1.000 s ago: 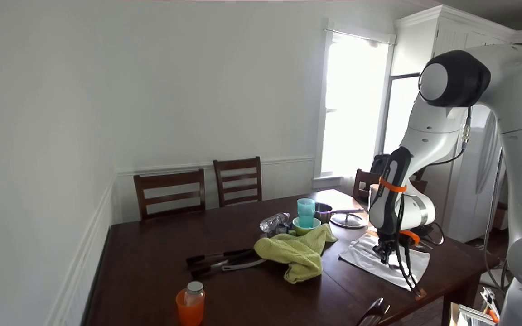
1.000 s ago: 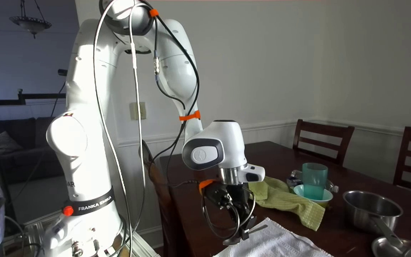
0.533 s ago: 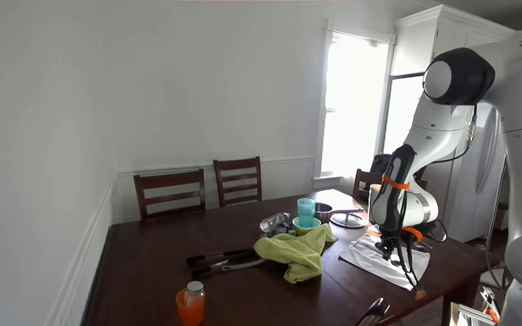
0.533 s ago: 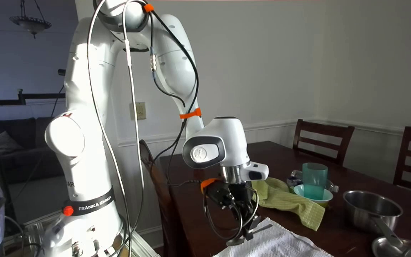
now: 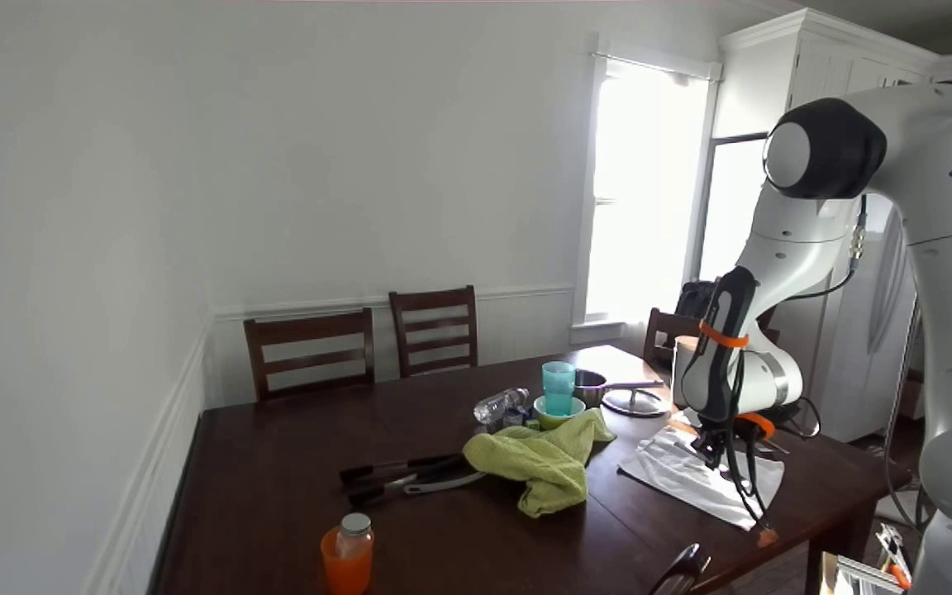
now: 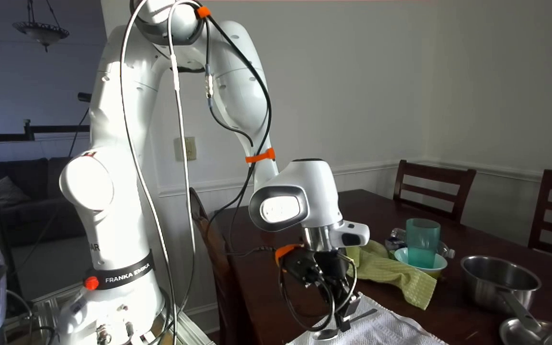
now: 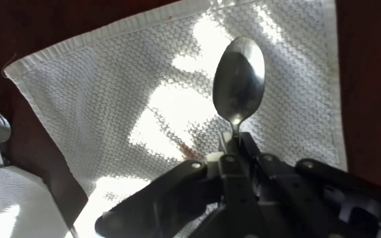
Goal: Put the spoon on the towel, then fold the towel
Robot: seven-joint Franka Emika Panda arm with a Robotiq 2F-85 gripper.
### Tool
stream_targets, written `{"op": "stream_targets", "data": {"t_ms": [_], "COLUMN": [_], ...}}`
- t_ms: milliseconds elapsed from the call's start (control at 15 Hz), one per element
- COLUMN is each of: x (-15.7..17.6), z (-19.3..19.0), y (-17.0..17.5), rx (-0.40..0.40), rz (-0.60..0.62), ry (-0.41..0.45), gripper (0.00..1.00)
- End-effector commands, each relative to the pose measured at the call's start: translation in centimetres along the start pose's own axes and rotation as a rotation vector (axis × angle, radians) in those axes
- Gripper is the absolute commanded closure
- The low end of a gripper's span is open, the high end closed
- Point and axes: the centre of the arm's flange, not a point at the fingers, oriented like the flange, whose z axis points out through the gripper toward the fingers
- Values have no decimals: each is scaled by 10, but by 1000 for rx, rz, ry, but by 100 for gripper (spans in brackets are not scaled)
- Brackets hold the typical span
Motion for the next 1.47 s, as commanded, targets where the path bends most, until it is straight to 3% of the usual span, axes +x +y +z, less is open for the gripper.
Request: {"op": "stream_targets", "data": {"t_ms": [0, 1200, 1333, 1400], "x": [4, 13, 15, 16], "z": [21, 68, 61, 57], "y": [28, 43, 46, 48], "rx": [-38, -22, -31, -40], "rz": [-30, -75, -72, -66], "ry": [30, 58, 58, 59], "gripper": [98, 98, 66, 61]}}
